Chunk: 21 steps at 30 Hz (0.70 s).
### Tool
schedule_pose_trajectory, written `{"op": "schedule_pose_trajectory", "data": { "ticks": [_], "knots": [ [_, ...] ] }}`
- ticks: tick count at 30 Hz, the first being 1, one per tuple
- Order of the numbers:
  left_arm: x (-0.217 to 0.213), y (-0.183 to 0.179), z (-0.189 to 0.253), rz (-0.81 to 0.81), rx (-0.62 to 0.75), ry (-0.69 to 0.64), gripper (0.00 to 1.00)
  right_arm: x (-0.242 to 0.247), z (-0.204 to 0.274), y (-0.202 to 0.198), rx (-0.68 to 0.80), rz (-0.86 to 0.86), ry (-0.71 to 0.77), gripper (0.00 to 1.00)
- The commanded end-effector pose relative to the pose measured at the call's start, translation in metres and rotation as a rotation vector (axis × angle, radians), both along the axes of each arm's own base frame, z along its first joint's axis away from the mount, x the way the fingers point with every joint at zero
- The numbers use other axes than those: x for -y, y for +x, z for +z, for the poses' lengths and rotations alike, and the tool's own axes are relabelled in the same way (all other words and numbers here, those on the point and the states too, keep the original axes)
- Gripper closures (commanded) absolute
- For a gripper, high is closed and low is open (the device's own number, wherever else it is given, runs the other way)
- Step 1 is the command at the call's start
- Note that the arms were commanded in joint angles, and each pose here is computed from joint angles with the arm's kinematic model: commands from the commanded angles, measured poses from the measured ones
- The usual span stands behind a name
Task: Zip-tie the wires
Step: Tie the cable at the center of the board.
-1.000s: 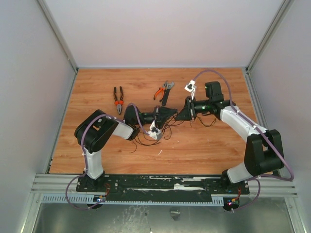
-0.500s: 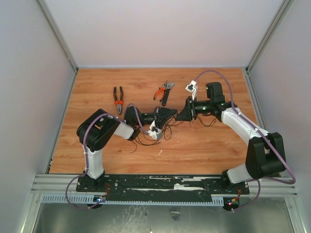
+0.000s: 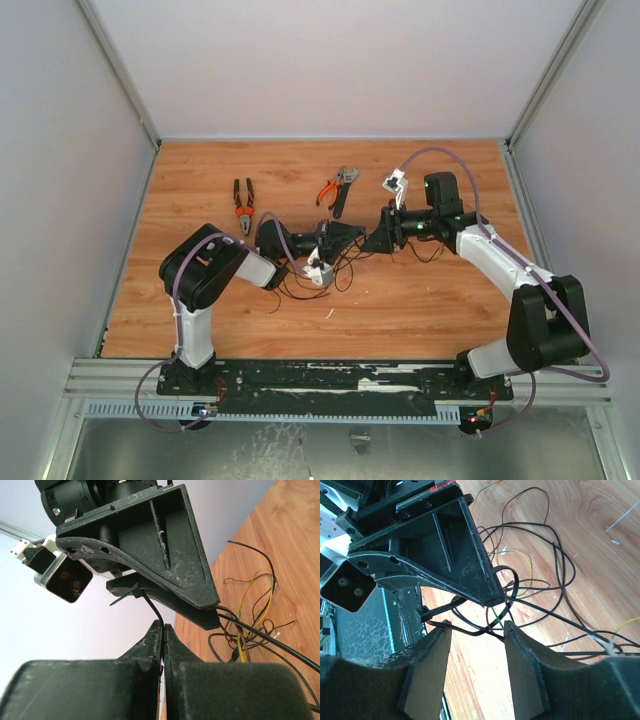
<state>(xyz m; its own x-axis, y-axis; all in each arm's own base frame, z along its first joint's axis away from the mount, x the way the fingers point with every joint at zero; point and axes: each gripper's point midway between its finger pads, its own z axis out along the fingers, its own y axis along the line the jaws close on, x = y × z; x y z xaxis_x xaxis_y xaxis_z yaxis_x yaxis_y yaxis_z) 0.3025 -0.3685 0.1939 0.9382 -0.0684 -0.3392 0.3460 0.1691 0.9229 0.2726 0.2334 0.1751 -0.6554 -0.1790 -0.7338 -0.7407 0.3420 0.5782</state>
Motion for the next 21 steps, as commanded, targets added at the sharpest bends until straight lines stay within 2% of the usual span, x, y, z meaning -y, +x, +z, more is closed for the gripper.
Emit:
{"op": "schedule_pose_trajectory", "data": {
  "ticks": [1, 15, 21],
  "knots": [
    [0.001, -0.006, 0.009, -0.014, 0.033, -0.039, 1.00, 0.001, 0.005, 0.004, 0.079, -0.013, -0.004, 0.51],
    [0.000, -0.001, 0.005, -0.006, 0.001, -0.040, 1.00, 0.009, -0.005, -0.002, 0.108, -0.030, -0.061, 0.32],
    [-0.001, 0.000, 0.004, -0.007, -0.007, -0.040, 1.00, 0.009, 0.009, 0.003, 0.139, -0.047, -0.050, 0.28]
  ]
}}
